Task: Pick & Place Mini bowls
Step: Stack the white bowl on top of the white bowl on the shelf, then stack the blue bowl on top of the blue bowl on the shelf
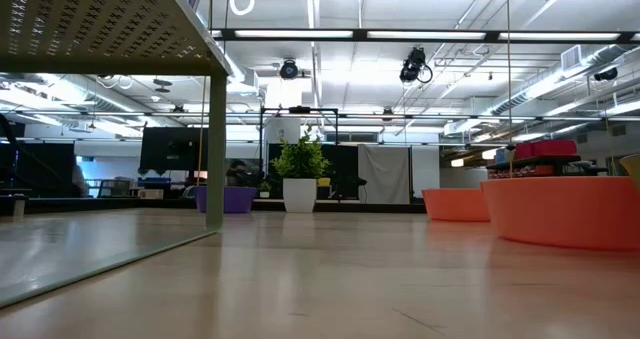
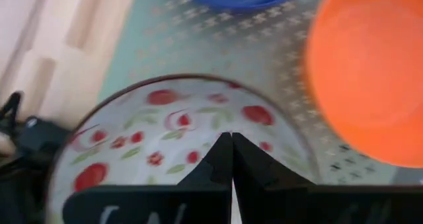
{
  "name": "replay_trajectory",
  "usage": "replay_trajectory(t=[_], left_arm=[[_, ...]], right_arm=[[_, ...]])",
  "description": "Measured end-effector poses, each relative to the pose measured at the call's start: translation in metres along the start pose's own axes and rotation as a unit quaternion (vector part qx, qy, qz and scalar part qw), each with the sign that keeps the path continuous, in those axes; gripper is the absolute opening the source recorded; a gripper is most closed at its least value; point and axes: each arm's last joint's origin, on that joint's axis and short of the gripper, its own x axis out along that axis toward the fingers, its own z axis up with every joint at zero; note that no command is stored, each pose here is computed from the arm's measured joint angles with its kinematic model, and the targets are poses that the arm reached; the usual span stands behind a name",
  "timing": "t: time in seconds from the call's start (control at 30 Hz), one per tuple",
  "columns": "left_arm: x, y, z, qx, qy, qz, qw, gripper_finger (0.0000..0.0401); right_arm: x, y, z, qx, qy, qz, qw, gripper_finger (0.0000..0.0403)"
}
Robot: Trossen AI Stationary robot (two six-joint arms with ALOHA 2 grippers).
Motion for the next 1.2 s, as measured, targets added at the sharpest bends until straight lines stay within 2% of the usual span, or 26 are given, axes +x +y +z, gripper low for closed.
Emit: replay_trajectory(t=[0.47,0.63,0.87,1.2], left_arm=[[-0.014,-0.004,-0.006,0.008,-0.021,-0.077,0.997,0.0003],[-0.017,0.003,-0.010,0.013,-0.026,-0.061,0.998,0.0002],[-0.017,0.004,-0.005,0.058,-0.096,-0.045,0.993,0.0002],[-0.018,-0.001,0.009,0.118,-0.226,-0.021,0.967,0.0003]], right_arm=[[0.000,0.000,0.000,0.001,0.000,0.000,1.000,0.0236],[0.000,0.000,0.000,0.001,0.000,0.000,1.000,0.0236],[0.000,0.000,0.000,0.001,0.000,0.000,1.000,0.0236],[0.000,0.000,0.000,0.001,0.000,0.000,1.000,0.0236]])
